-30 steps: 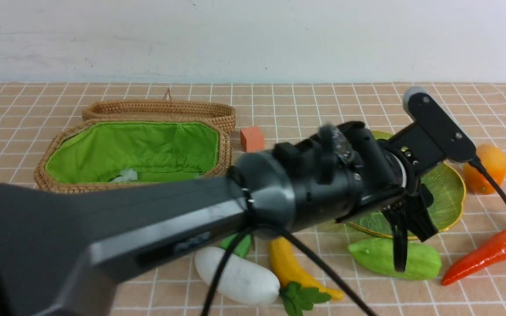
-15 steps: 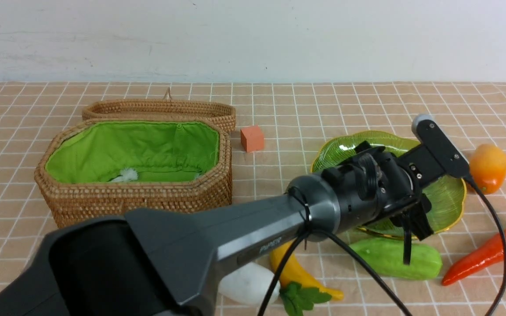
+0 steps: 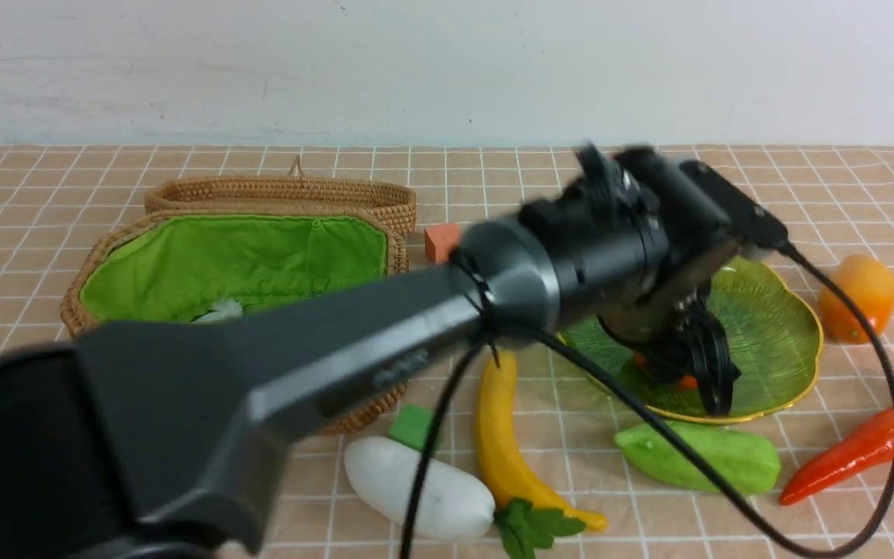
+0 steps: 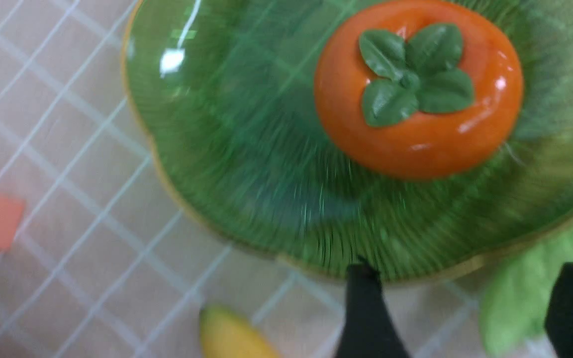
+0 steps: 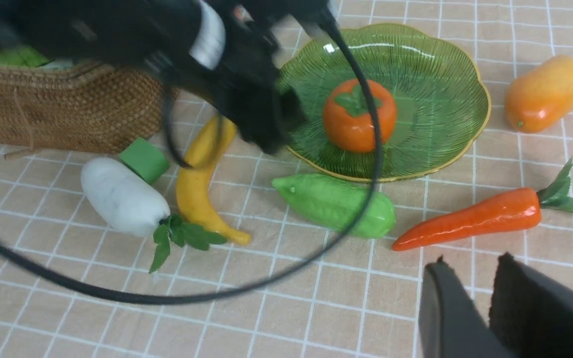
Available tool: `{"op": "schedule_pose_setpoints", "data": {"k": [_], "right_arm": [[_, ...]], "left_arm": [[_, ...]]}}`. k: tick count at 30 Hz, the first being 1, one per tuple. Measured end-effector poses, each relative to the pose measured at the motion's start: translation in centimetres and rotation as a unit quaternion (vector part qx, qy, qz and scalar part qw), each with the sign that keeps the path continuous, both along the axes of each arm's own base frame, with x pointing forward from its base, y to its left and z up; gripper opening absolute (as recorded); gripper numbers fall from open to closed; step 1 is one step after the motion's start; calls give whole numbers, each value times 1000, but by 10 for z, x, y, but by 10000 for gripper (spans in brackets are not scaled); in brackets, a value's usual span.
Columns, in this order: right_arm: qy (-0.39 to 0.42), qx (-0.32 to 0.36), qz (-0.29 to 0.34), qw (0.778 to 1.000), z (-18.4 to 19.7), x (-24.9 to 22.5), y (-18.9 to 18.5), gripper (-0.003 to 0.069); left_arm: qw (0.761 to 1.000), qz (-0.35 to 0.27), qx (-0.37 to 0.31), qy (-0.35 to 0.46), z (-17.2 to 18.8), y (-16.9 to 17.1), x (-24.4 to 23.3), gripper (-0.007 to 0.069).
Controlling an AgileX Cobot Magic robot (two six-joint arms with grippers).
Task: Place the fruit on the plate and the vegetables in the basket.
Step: Grab a tomato with your left arm and place it on the plate on the right, then take a daikon with your left arm and place it on the basket on the left.
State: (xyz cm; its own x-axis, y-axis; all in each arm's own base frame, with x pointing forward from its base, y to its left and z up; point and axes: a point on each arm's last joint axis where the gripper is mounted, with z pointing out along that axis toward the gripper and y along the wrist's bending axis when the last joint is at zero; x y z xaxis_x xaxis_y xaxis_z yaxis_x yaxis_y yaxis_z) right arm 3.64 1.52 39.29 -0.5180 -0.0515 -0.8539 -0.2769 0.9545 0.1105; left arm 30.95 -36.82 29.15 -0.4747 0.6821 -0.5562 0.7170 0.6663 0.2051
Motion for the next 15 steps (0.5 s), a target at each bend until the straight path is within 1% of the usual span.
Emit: {"op": "schedule_pose_setpoints", "data": {"k": [2, 3, 4, 5, 6, 8, 11, 13, 14, 15], "right_arm": [[4, 1, 4, 1000, 0, -1, 1, 158], [7, 0, 9, 1000, 0, -2, 1, 158], [8, -1, 14, 1000, 0, -2, 2, 158], [9, -2, 17, 1000, 0, -3, 2, 158], [10, -3, 25, 1000, -1, -3, 3, 158], [9, -7, 41, 999, 0, -4, 5, 158], [9, -18, 64, 998, -1, -6, 8, 158], [9, -24, 93, 995, -2, -8, 11, 160], [11, -28, 117, 993, -2, -10, 13, 161], [10, -33, 124, 992, -3, -11, 14, 161]], "left_arm": [[1000, -7, 18, 21, 33, 19, -17, 235], [999, -14, 24, 28, 49, 30, -26, 137], [999, -25, 26, 29, 63, 39, -34, 63], [999, -31, 23, 28, 71, 44, -39, 40], [998, -45, 24, 27, 80, 52, -47, -7], [996, -79, 34, 31, 88, 67, -62, -13], [989, -126, 63, 48, 79, 80, -76, -13], [976, -173, 111, 68, 56, 90, -85, 6], [963, -206, 150, 83, 37, 95, -89, 39], [957, -220, 166, 90, 28, 97, -90, 69]]}}
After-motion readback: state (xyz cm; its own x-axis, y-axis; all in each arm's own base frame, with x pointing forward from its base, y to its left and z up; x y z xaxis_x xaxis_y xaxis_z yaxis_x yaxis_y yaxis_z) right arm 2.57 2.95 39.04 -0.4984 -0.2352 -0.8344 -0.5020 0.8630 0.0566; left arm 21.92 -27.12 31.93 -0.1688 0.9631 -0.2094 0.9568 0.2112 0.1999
